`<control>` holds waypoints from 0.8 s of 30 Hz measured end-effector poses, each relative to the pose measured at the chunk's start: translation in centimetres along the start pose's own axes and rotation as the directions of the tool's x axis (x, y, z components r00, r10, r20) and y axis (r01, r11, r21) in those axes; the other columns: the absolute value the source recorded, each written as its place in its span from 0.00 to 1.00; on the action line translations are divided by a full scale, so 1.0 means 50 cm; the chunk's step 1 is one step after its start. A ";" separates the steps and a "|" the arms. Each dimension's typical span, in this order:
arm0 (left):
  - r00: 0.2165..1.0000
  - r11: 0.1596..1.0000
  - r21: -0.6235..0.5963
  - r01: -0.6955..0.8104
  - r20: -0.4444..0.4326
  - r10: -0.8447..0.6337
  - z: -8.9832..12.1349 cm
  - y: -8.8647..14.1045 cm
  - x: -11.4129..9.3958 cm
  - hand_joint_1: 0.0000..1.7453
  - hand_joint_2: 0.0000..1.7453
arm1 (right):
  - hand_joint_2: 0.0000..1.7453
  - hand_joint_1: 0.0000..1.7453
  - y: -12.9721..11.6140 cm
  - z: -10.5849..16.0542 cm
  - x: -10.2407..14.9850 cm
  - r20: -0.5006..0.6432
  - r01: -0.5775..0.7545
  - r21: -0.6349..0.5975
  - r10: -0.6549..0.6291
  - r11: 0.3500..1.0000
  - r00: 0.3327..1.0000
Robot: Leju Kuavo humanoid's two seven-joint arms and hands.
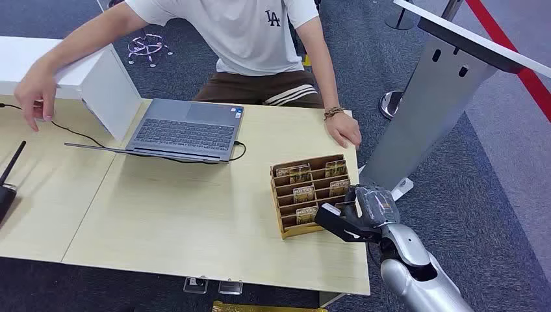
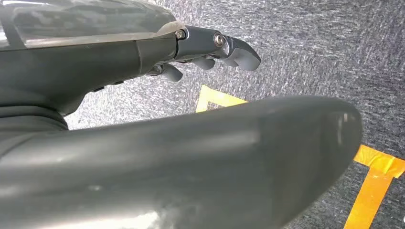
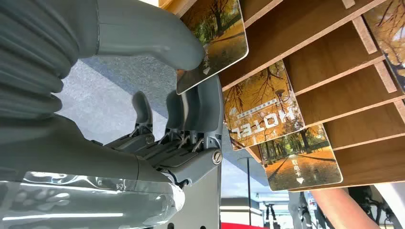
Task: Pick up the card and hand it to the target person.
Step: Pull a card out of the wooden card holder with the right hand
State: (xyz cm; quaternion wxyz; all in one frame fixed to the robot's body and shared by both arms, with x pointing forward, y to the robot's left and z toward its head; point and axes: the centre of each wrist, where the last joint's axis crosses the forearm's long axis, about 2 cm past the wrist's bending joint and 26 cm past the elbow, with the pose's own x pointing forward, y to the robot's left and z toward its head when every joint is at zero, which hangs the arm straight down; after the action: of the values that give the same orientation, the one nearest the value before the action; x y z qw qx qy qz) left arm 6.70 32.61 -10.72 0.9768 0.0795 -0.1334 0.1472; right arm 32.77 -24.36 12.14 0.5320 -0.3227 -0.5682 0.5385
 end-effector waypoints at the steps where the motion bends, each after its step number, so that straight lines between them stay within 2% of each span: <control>1: 1.000 1.000 0.000 0.000 0.000 0.000 0.000 0.000 0.000 0.00 0.00 | 1.00 0.67 0.000 0.000 0.000 0.000 0.000 0.000 0.000 1.000 1.000; 7: 1.000 1.000 0.000 0.000 0.001 0.000 0.000 0.000 0.000 0.00 0.00 | 1.00 0.61 0.000 0.000 0.000 -0.002 0.002 0.000 -0.002 1.000 1.000; 14: 1.000 1.000 0.002 0.000 0.000 0.000 0.000 0.000 0.000 0.00 0.00 | 1.00 0.82 0.003 0.001 0.000 -0.001 0.003 0.004 -0.003 1.000 1.000; 18: 1.000 1.000 0.002 -0.001 0.000 0.001 0.000 0.000 0.000 0.00 0.00 | 1.00 1.00 0.004 0.003 0.000 -0.001 0.004 0.007 -0.004 1.000 1.000; 24: 1.000 1.000 -0.017 -0.002 0.002 0.002 0.000 0.000 0.000 0.00 0.00 | 1.00 1.00 0.005 0.004 0.001 0.001 0.006 0.009 -0.006 1.000 1.000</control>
State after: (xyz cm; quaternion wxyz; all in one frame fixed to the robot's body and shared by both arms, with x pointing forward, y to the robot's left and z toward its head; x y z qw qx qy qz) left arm 6.71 32.62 -10.73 0.9772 0.0711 -0.1359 0.1471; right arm 32.52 -24.32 11.95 0.5349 -0.3181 -0.5670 0.5397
